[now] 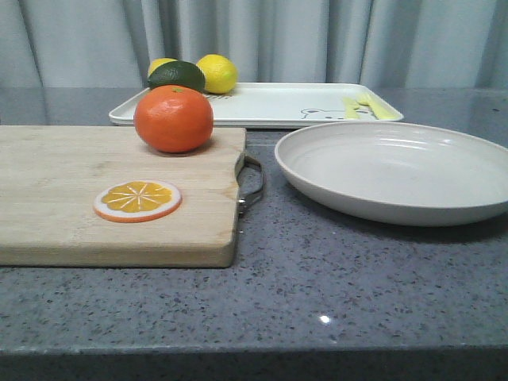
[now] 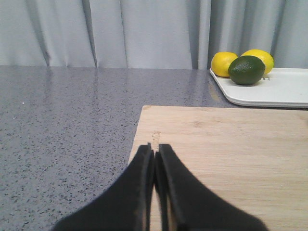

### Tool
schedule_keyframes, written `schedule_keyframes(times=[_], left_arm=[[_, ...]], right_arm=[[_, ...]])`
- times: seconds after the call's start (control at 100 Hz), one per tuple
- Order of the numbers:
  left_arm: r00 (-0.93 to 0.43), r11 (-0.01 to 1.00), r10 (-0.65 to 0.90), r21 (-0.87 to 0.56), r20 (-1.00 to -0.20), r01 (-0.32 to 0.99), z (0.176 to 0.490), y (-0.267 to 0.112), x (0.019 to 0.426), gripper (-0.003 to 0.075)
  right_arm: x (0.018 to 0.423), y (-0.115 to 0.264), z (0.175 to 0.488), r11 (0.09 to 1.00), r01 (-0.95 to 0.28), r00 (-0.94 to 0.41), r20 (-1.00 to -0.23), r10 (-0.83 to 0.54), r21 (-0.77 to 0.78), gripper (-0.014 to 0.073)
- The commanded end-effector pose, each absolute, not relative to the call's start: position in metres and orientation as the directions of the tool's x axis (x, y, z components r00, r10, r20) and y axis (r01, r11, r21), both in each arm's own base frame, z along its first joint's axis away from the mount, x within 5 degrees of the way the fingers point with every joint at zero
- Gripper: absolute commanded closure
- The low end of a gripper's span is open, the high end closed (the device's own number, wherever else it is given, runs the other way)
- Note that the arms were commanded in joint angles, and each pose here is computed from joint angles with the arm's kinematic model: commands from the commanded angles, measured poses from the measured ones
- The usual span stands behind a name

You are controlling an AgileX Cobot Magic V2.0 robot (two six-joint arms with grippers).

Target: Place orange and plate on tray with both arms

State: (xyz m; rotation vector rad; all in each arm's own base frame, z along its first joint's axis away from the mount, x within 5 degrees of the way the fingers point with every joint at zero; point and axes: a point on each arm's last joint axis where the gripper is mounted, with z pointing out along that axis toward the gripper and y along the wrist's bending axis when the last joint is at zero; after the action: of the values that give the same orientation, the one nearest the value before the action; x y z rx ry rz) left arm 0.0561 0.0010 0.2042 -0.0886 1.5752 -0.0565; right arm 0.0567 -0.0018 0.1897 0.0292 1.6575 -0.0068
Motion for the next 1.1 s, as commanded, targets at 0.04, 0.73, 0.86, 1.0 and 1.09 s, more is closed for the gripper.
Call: schedule_keyframes(times=[0.04, 0.73, 0.86, 1.0, 1.09], left_arm=[[0.088, 0.995, -0.101, -0.103, -0.991, -0.014, 0.2091, 0.0012, 0.0536, 0.074], [0.131, 0.994, -0.102, -0.104, -0.986, -0.011, 0.213, 0.0013, 0.0532, 0.0741], [0.144, 0.995, -0.102, -0.104, -0.984, -0.01, 0.2142, 0.0014, 0.0531, 0.0741], [0.148, 0.995, -0.102, -0.104, -0.984, -0.01, 0.215, 0.0014, 0.0529, 0.0741], [0.156, 0.995, -0.101, -0.104, -0.982, -0.009, 0.2157, 0.0014, 0.0528, 0.0741]], right_arm=[[0.0549, -0.0015, 0.2046, 1.0, 0.021, 0.02, -1.0, 0.012, 0.012, 0.0662], [0.0549, -0.0015, 0.2047, 1.0, 0.021, 0.021, -1.0, 0.006, 0.006, 0.0662], [0.0549, -0.0015, 0.2047, 1.0, 0.021, 0.021, -1.0, 0.006, 0.006, 0.0662], [0.0549, -0.0016, 0.2037, 1.0, 0.022, 0.01, -1.0, 0.006, 0.006, 0.0662], [0.0549, -0.0015, 0.2047, 1.0, 0.021, 0.022, -1.0, 0.006, 0.006, 0.0662]])
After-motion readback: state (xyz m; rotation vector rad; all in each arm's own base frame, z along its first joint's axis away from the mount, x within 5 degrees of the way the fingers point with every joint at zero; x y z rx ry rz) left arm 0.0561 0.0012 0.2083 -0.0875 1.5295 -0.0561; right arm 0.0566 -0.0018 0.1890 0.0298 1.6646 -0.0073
